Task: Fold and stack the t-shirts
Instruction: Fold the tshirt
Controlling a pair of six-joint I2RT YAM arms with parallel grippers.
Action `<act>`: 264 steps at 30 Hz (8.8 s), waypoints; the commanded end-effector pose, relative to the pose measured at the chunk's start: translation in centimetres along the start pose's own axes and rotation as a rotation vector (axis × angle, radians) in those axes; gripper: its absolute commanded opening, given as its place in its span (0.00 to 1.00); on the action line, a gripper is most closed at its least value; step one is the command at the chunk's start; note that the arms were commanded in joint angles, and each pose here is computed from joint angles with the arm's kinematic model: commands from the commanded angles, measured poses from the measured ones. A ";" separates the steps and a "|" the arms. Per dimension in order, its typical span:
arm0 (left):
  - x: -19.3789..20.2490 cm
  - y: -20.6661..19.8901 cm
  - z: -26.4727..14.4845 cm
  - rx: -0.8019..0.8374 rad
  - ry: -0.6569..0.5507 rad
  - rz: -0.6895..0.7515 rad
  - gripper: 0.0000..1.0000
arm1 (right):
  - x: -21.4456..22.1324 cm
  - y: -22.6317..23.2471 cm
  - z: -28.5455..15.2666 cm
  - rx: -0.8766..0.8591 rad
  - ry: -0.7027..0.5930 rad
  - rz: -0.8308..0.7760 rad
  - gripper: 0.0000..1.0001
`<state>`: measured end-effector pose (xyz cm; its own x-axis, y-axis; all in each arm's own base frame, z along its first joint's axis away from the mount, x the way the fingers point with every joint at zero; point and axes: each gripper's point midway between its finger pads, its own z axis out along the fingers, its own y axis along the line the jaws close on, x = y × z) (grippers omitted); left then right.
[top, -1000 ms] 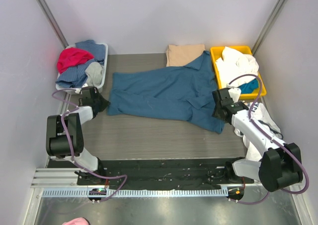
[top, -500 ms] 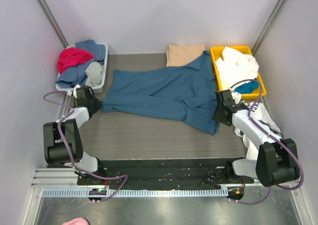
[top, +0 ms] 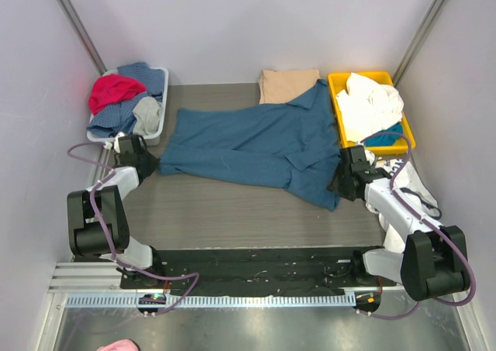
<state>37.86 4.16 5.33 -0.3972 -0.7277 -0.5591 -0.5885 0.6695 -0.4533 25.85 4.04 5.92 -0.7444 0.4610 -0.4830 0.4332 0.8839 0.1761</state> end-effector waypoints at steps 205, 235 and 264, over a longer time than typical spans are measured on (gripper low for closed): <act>1.0 3.4 -15.6 0.007 -0.122 0.006 1.00 | 0.5 8.5 1.8 -0.401 0.093 0.145 0.76; 1.0 3.8 -16.0 -0.004 -0.128 0.012 1.00 | -3.1 14.6 2.0 -0.515 0.061 0.132 0.75; 1.4 0.5 -15.1 0.147 -0.062 0.038 1.00 | -2.9 11.9 -1.7 -0.441 0.021 -0.091 0.76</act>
<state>24.39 2.04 12.65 -0.3763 -0.7082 -0.5974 -0.5513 0.6894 -0.4699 34.69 15.62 11.86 -0.7698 0.4351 -0.4669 0.0821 0.7930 0.6036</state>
